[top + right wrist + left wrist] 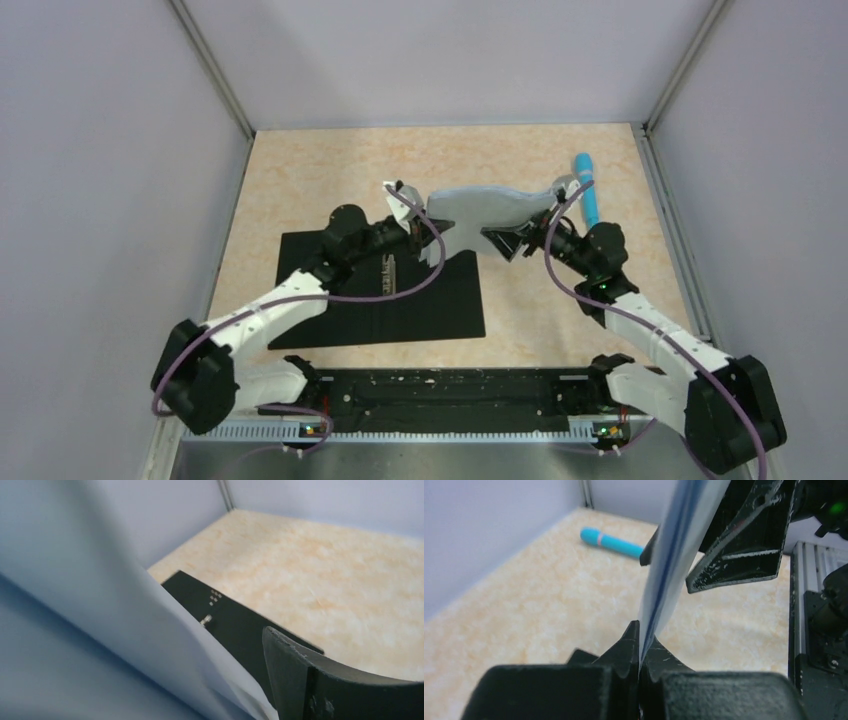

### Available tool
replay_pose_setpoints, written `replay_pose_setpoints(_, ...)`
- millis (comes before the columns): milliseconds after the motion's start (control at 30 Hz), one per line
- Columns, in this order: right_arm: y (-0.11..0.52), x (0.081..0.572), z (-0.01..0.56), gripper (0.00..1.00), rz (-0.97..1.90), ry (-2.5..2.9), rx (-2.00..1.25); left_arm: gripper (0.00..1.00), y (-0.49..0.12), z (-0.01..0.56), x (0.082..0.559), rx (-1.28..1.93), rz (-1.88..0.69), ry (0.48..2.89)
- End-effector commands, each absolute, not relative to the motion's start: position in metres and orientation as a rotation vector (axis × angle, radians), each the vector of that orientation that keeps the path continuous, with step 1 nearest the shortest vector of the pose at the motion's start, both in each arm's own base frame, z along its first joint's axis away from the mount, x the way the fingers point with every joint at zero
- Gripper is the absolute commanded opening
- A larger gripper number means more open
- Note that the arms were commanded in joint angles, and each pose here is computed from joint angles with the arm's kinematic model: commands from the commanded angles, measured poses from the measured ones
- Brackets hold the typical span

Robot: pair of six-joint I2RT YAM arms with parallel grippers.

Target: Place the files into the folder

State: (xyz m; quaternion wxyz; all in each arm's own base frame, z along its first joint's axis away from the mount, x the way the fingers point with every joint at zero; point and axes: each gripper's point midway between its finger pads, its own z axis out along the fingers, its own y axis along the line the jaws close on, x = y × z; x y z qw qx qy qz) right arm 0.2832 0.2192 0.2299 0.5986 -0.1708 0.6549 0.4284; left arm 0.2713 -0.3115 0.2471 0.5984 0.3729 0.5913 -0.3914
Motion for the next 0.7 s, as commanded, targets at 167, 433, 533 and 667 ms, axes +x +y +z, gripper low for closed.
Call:
replay_pose_setpoints(167,0.231,0.217,0.362,0.75,1.132,1.181,-0.739,0.0,-0.275,0.378,0.233,0.977,-0.928,1.224)
replay_pose_setpoints(433,0.231,0.189,0.416,0.43,1.176,1.052,-0.837,0.0,-0.259,0.419,0.21,0.978,-1.059,1.169)
replay_pose_setpoints(533,0.234,0.183,0.42,0.32,1.219,1.04,-0.851,0.0,-0.258,0.427,0.202,0.977,-1.096,1.124)
replay_pose_setpoints(667,0.234,0.184,0.418,0.24,1.242,1.052,-0.837,0.0,-0.259,0.434,0.194,0.991,-1.142,1.086)
